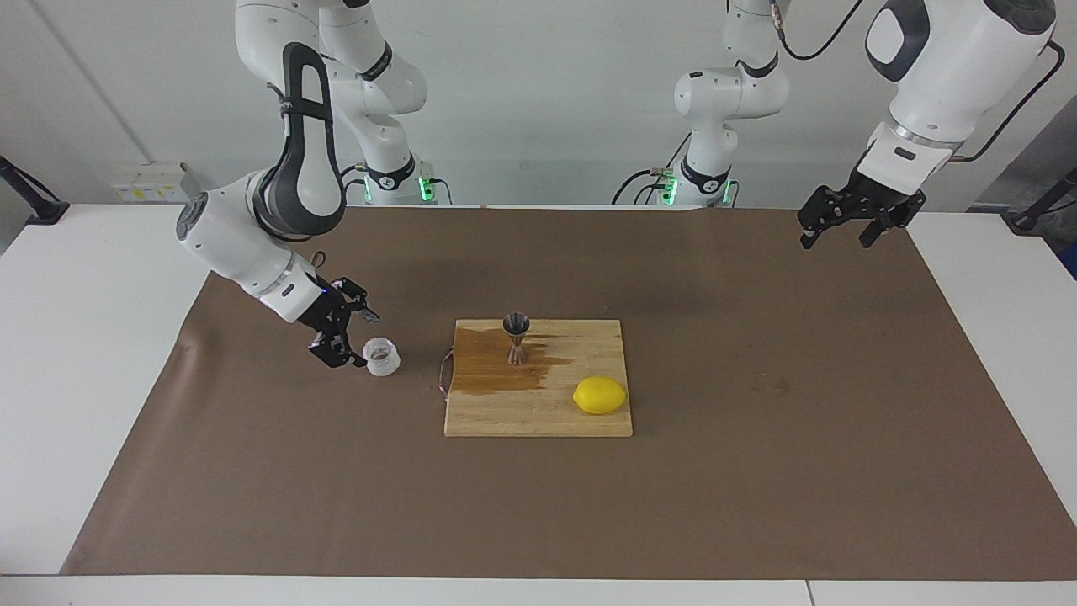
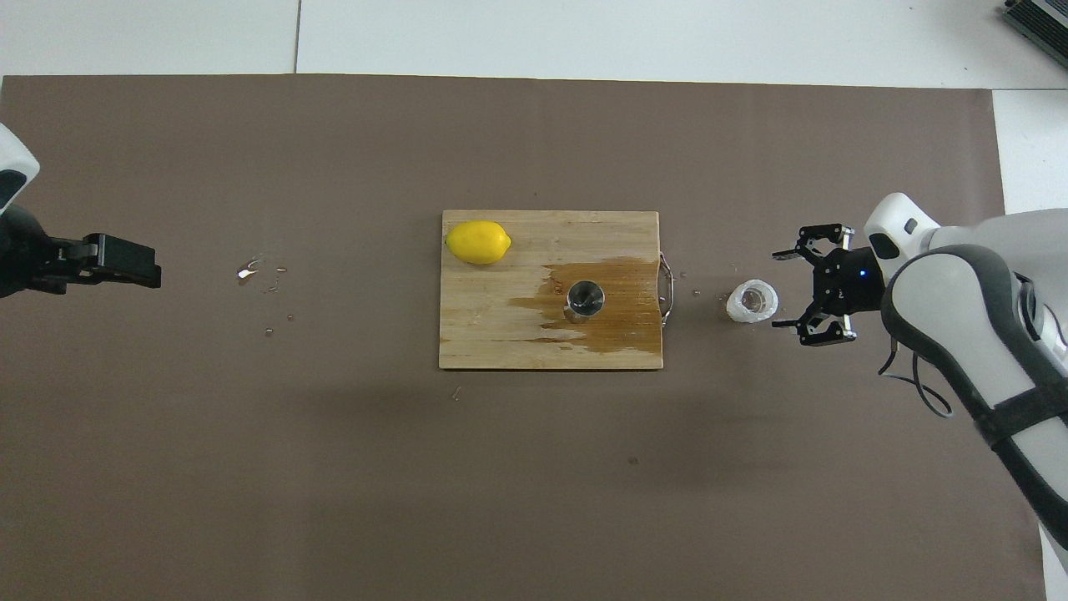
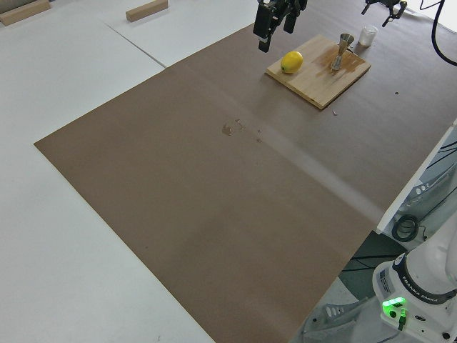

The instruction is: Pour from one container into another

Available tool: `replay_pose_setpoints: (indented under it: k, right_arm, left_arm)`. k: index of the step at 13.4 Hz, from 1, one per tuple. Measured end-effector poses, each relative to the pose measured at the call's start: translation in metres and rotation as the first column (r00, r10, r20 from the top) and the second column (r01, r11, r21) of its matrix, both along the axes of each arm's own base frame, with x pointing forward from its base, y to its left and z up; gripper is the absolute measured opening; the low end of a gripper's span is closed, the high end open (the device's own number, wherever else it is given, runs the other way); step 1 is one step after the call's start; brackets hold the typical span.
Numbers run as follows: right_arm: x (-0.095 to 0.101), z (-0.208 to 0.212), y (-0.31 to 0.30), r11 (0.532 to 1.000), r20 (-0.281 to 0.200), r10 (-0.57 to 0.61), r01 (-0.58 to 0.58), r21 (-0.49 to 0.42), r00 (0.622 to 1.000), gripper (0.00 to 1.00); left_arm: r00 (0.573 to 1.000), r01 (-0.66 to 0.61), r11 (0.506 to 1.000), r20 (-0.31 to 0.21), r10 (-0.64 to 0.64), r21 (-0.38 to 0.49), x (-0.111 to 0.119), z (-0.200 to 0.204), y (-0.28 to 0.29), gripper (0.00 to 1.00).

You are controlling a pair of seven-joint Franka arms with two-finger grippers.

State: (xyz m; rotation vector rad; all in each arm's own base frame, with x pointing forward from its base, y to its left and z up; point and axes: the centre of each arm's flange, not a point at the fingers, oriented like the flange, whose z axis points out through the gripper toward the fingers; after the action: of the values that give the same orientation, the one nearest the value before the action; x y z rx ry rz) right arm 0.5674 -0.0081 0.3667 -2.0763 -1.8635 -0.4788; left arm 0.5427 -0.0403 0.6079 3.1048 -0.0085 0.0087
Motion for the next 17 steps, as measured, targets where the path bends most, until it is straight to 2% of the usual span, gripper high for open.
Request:
replay_pose_setpoints:
  k: [3, 6, 8, 10, 12, 13, 14, 17]
  right_arm:
    - [-0.007, 0.025, -0.002, 0.990, -0.061, -0.118, 0.113, -0.087, 0.991, 1.00]
    - [-0.014, 0.059, 0.004, 0.946, -0.089, -0.273, 0.250, -0.205, 0.958, 1.00]
    - [-0.022, 0.087, 0.023, 0.880, -0.097, -0.409, 0.365, -0.303, 0.907, 1.00]
    - [-0.029, 0.109, 0.041, 0.799, -0.093, -0.534, 0.466, -0.379, 0.840, 1.00]
    - [-0.031, 0.123, 0.051, 0.703, -0.088, -0.659, 0.571, -0.423, 0.747, 1.00]
    - [-0.031, 0.127, 0.052, 0.642, -0.096, -0.729, 0.628, -0.439, 0.678, 1.00]
    - [-0.032, 0.128, 0.052, 0.576, -0.100, -0.792, 0.682, -0.451, 0.602, 1.00]
    - [-0.032, 0.139, 0.051, 0.320, -0.096, -0.945, 0.818, -0.479, 0.313, 1.00]
  left_arm:
    - [1.000, 0.000, 1.000, 0.000, 0.000, 0.000, 0.000, 0.000, 0.000, 1.00]
    - [1.000, 0.000, 1.000, 0.000, 0.000, 0.000, 0.000, 0.000, 0.000, 1.00]
    - [1.000, 0.000, 1.000, 0.000, 0.000, 0.000, 0.000, 0.000, 0.000, 1.00]
    - [1.000, 0.000, 1.000, 0.000, 0.000, 0.000, 0.000, 0.000, 0.000, 1.00]
    - [1.000, 0.000, 1.000, 0.000, 0.000, 0.000, 0.000, 0.000, 0.000, 1.00]
    - [1.000, 0.000, 1.000, 0.000, 0.000, 0.000, 0.000, 0.000, 0.000, 1.00]
    - [1.000, 0.000, 1.000, 0.000, 0.000, 0.000, 0.000, 0.000, 0.000, 1.00]
    - [1.000, 0.000, 1.000, 0.000, 0.000, 0.000, 0.000, 0.000, 0.000, 1.00]
